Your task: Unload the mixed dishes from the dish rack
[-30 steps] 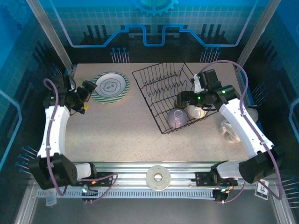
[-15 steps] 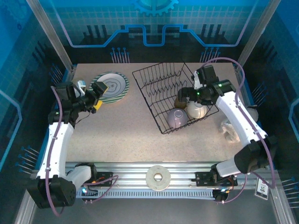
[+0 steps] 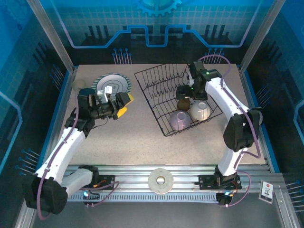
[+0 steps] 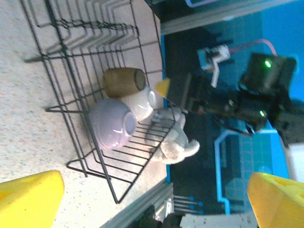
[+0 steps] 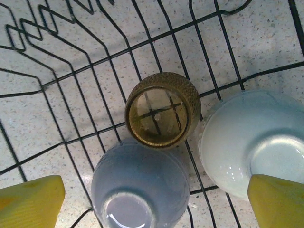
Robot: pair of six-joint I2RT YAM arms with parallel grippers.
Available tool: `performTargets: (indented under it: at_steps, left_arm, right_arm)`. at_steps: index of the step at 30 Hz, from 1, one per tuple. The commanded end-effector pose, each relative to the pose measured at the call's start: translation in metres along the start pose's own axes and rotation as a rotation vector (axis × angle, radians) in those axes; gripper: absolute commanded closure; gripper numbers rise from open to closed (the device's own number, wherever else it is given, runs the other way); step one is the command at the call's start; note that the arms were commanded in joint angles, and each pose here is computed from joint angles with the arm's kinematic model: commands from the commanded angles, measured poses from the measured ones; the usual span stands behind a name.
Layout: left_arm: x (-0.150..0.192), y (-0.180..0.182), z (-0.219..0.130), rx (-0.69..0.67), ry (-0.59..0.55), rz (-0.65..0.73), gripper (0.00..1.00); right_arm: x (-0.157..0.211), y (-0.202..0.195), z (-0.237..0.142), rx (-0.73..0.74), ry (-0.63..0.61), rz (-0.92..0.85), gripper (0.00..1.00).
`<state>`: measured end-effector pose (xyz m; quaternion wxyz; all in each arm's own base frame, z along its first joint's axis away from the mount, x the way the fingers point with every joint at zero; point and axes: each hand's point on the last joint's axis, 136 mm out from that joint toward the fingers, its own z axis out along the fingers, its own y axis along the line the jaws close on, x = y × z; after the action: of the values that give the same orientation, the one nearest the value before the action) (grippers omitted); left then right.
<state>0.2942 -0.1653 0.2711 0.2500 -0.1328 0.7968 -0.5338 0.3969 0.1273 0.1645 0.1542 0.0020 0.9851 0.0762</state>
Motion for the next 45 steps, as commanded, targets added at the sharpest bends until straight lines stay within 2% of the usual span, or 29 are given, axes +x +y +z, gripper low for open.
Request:
performTargets:
  at_steps: [1, 6, 10, 13, 18, 22, 26, 31, 36, 45]
  left_arm:
    - [0.019, -0.032, 0.000, 0.129, 0.066, 0.079, 0.01]
    - [0.013, -0.025, 0.006, 0.120, 0.022, 0.107, 0.01]
    - [0.000, -0.026, 0.011, 0.112, -0.024, 0.052, 0.01]
    - [-0.002, -0.023, 0.010, 0.114, -0.058, 0.034, 0.01]
    - [0.003, -0.011, 0.005, 0.074, -0.080, 0.042, 0.01]
    - [0.003, -0.009, 0.011, 0.101, -0.068, 0.005, 0.01]
    - [0.003, -0.010, 0.011, 0.088, -0.062, 0.008, 0.01]
    - [0.004, -0.009, 0.010, 0.085, -0.059, 0.005, 0.01]
    - [0.006, -0.009, 0.008, 0.079, -0.060, 0.021, 0.01]
    - [-0.001, -0.017, 0.021, 0.121, -0.024, 0.023, 0.01]
  right_arm:
    - [-0.006, -0.005, 0.007, 0.027, 0.026, 0.016, 0.01]
    - [-0.015, -0.009, 0.036, 0.020, 0.079, 0.008, 0.04]
    - [-0.015, -0.011, 0.047, 0.021, 0.126, -0.004, 0.05]
    - [-0.011, -0.015, 0.061, 0.029, 0.156, 0.006, 0.10]
    - [-0.007, -0.017, 0.073, 0.023, 0.194, 0.016, 0.17]
    - [-0.007, -0.014, 0.077, 0.017, 0.201, 0.025, 0.24]
    - [-0.002, -0.010, 0.080, 0.014, 0.208, 0.029, 0.27]
    - [-0.002, -0.001, 0.076, -0.006, 0.197, 0.036, 0.36]
    - [-0.014, 0.006, 0.057, -0.039, 0.131, 0.055, 0.48]
    - [-0.032, 0.020, 0.012, -0.204, 0.029, 0.137, 0.56]
